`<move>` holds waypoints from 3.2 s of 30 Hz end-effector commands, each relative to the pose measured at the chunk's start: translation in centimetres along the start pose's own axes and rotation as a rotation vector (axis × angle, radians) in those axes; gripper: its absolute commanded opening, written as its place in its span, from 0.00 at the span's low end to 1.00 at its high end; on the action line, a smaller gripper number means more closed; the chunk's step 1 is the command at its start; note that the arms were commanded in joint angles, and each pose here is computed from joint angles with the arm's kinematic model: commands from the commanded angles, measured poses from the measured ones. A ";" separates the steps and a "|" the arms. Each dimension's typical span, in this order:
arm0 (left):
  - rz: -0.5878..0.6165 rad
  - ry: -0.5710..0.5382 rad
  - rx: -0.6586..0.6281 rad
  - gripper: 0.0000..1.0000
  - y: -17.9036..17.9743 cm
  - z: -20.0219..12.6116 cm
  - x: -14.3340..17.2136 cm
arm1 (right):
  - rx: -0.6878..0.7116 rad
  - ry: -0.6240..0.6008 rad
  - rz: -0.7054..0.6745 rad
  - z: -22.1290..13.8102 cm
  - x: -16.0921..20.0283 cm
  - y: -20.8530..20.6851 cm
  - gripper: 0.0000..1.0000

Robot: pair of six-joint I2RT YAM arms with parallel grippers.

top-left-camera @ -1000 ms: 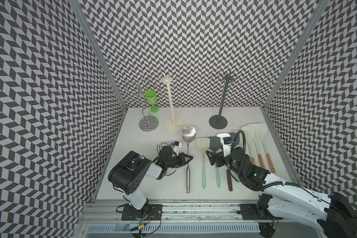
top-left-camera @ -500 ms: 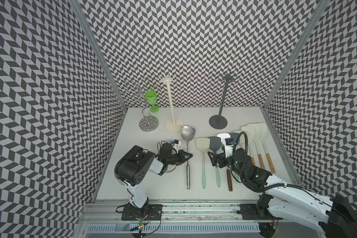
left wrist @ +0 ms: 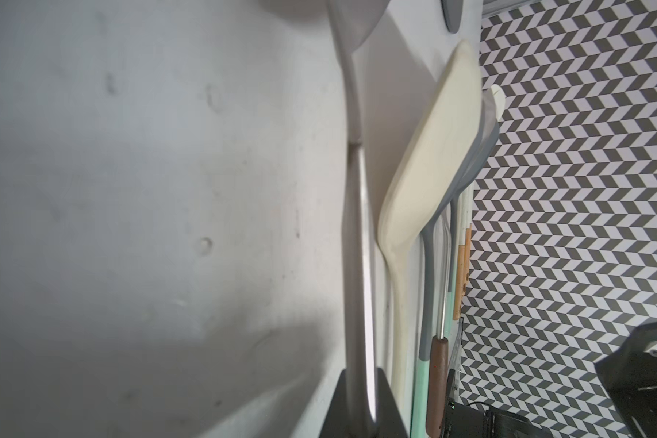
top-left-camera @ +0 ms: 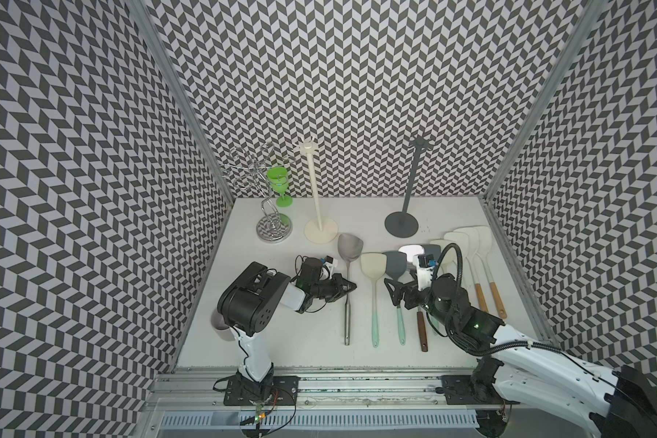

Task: Take the spatula off the kitchen utensil rack
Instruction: Place the spatula at the center of the board, then adjust the spatula at the center of the board.

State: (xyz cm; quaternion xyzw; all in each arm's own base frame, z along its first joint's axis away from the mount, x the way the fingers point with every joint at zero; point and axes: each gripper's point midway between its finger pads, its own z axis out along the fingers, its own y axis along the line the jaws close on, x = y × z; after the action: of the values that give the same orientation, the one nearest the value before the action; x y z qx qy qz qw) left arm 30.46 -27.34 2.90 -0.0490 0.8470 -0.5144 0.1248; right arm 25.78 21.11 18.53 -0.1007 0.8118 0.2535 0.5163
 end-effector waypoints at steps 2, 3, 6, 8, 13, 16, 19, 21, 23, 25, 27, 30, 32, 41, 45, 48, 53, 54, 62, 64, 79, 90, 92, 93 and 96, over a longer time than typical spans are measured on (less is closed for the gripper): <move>0.033 0.009 0.017 0.18 -0.6 0.4 -0.5 | -0.018 -0.049 0.023 -0.4 -1.0 0.1 0.99; 0.029 0.010 0.012 0.21 -0.5 0.4 -0.4 | -0.016 -0.049 0.025 -0.5 -1.0 0.0 1.00; 0.022 0.006 -0.003 0.27 -0.2 0.3 -0.3 | -0.019 -0.053 0.027 -0.6 -1.0 0.0 1.00; 0.021 0.005 -0.008 0.28 -0.1 0.3 -0.3 | -0.019 -0.054 0.028 -0.6 -1.0 -0.1 1.00; 0.021 0.005 -0.040 0.29 0.4 0.3 -0.4 | -0.022 -0.056 0.029 -0.8 -0.9 -0.2 1.00; 0.033 -0.003 -0.074 0.30 0.7 0.2 -0.6 | -0.022 -0.059 0.031 -0.9 -0.9 -0.3 1.00; 0.046 -0.015 -0.120 0.31 1.1 -0.1 -0.9 | -0.021 -0.061 0.030 -1.0 -0.8 -0.4 1.00; 0.065 -0.029 -0.164 0.32 1.4 -0.3 -1.3 | -0.021 -0.061 0.031 -1.0 -0.8 -0.5 1.00; 0.092 -0.043 -0.219 0.35 1.6 -0.6 -1.6 | -0.021 -0.063 0.032 -1.1 -0.8 -0.6 1.00; 0.135 -0.069 -0.285 0.40 1.4 -0.8 -2.4 | -0.024 -0.063 0.034 -1.1 -0.7 -0.6 1.00; 0.176 -0.086 -0.359 0.46 1.3 -0.9 -3.0 | -0.026 -0.063 0.036 -1.1 -0.6 -0.7 1.00; 0.228 -0.105 -0.456 0.47 1.0 -1.0 -3.8 | -0.029 -0.061 0.036 -1.1 -0.4 -0.7 1.00; 0.264 -0.123 -0.527 0.48 0.9 -1.1 -4.3 | -0.029 -0.064 0.037 -1.2 -0.5 -0.8 1.00; 0.323 -0.139 -0.704 0.48 1.7 -0.5 -4.4 | -0.034 -0.080 0.039 -1.7 -0.7 -0.9 1.00; 0.346 -0.128 -0.739 0.47 1.7 0.6 -4.1 | -0.032 -0.085 0.040 -1.9 -0.7 -1.2 1.00; 0.368 -0.121 -0.793 0.45 2.2 1.2 -3.9 | -0.032 -0.089 0.040 -2.1 -0.8 -1.2 1.00; 0.398 -0.128 -0.894 0.36 2.9 1.1 -3.7 | -0.032 -0.097 0.042 -2.4 -0.8 -1.4 1.00; 0.405 -0.135 -0.912 0.35 2.9 0.9 -3.8 | -0.033 -0.098 0.044 -2.5 -0.8 -1.4 1.00; 0.433 -0.150 -0.972 0.24 2.8 0.2 -3.8 | -0.035 -0.102 0.047 -2.7 -0.7 -1.7 1.00; 0.436 -0.145 -0.965 0.22 2.7 0.4 -3.6 | -0.039 -0.103 0.048 -2.7 -0.7 -1.6 1.00; 0.440 -0.130 -0.913 0.12 1.7 1.8 -3.2 | -0.038 -0.117 0.047 -2.9 -1.2 -1.7 1.00; 0.399 -0.137 -0.865 0.17 1.2 2.3 -2.9 | -0.039 -0.115 0.045 -3.0 -1.1 -1.8 1.00; 0.392 -0.143 -0.868 0.18 1.2 2.3 -2.9 | -0.039 -0.117 0.044 -3.0 -1.2 -1.9 1.00; 0.388 -0.144 -0.868 0.17 1.2 2.3 -2.9 | -0.039 -0.119 0.045 -3.1 -1.2 -1.8 1.00; 0.379 -0.149 -0.863 0.18 1.2 2.3 -3.0 | -0.038 -0.119 0.046 -3.1 -1.1 -1.9 1.00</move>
State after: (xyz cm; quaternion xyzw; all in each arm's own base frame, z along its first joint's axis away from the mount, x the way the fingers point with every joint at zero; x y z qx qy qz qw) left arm 35.16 -27.92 2.60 0.0217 0.9587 -0.0757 0.2732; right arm 24.67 17.85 19.50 -0.0775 0.7857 0.2804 0.5460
